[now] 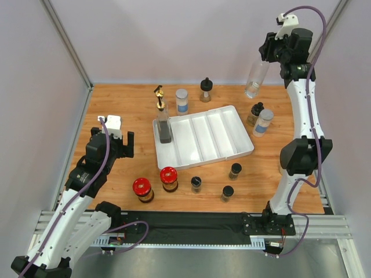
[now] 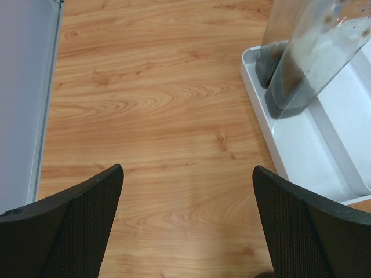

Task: Organize the condiment bottles
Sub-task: Place the bottle in the storage box.

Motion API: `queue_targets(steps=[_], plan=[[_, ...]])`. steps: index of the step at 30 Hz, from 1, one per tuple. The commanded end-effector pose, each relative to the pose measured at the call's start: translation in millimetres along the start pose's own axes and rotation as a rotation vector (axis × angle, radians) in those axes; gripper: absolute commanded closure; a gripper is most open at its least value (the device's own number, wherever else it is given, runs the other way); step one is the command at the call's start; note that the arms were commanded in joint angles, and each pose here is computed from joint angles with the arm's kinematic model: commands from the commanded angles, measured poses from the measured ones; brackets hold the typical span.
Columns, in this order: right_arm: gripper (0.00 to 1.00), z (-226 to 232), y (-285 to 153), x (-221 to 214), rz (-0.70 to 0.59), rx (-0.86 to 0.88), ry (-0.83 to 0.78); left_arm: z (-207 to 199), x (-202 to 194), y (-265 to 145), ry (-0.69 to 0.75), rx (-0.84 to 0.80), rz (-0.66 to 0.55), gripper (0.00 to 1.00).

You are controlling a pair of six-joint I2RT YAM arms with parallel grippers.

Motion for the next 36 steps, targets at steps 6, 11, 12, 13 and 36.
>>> queue_targets(steps=[6, 11, 12, 13, 36], plan=[[1.00, 41.6, -26.8, 46.1, -0.152, 0.208, 0.025, 1.5, 2.1, 0.9, 0.015, 0.017, -0.018, 0.00], [1.00, 87.2, -50.1, 41.9, -0.125, 0.344, -0.011, 1.6, 2.5, -0.3, 0.011, 0.014, -0.024, 0.00], [1.00, 94.2, -58.0, 39.4, -0.110, 0.368, -0.018, 1.3, 2.0, 0.2, 0.012, 0.012, -0.021, 0.00], [1.00, 99.8, -62.9, 38.2, -0.103, 0.387, -0.027, 1.5, 2.5, -0.3, 0.011, 0.013, -0.024, 0.00], [1.00, 258.4, -129.3, -32.6, 0.110, 0.945, -0.279, 6.3, 2.6, -5.4, 0.002, 0.057, -0.045, 0.00]])
Point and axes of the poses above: each gripper's point midway between its finger pads, its own y axis out along the fingers, its own z axis along the line the jaws close on, x = y × z, the point moved 10 cm from there along -y, back along the fingers, and after that the axes turned 7 degrees about y, right-handed, at the moved point
